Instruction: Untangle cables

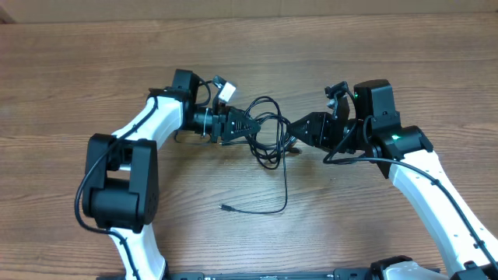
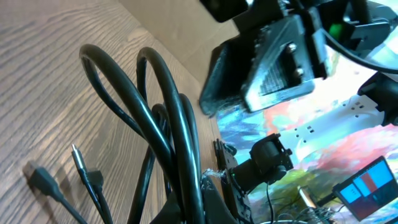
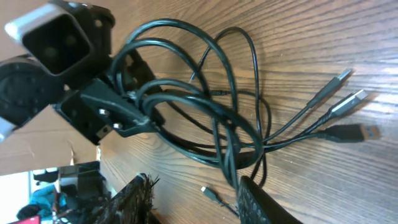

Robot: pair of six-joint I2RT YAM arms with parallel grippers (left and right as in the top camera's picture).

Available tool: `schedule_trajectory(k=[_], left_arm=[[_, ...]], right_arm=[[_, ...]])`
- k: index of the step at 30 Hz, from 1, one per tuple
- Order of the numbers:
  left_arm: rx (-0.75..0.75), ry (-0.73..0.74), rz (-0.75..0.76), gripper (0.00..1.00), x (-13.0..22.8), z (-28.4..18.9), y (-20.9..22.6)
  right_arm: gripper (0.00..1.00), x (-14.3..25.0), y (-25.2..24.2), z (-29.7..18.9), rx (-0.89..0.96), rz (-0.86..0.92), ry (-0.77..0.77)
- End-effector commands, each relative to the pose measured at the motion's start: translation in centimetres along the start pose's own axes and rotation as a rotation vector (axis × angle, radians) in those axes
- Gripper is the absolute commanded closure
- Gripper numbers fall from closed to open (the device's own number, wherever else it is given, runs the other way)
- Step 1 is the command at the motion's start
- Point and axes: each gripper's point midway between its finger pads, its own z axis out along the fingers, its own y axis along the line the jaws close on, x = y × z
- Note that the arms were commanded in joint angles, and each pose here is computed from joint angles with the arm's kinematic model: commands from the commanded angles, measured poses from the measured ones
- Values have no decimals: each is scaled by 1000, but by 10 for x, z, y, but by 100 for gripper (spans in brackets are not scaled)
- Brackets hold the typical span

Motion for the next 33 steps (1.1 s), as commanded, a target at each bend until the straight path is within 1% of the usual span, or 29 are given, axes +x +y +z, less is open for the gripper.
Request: schedule_trajectory(k=[1, 3, 7, 9, 12, 17, 23, 30, 33], left_arm=[[38, -39, 151, 96, -25, -4, -36], [37, -39, 180, 96, -30, -5, -44], [37, -39, 210, 96, -34, -5, -51], [37, -39, 212, 96, -34, -5, -51], [36, -39, 225, 96, -35, -5, -50], [-10, -7, 298, 96, -30, -4, -42], [-73, 35, 301, 96, -25, -4, -30], [-109, 59, 300, 96, -21, -5, -23], [-109, 59, 299, 96, -21, -5, -23]], right_arm=[[56, -11, 10, -7, -14, -78, -43], [55, -12, 12, -7, -26, -89, -48], [55, -10, 43, -10, -184, -142, -22], [55, -11, 52, -13, -234, -124, -13], [55, -14, 55, -13, -242, -35, -15], [52, -19, 57, -15, -254, 16, -27], [52, -28, 48, -22, -249, 171, -34], [52, -14, 40, -18, -216, 239, 15], [53, -11, 26, -14, -145, 273, 6]])
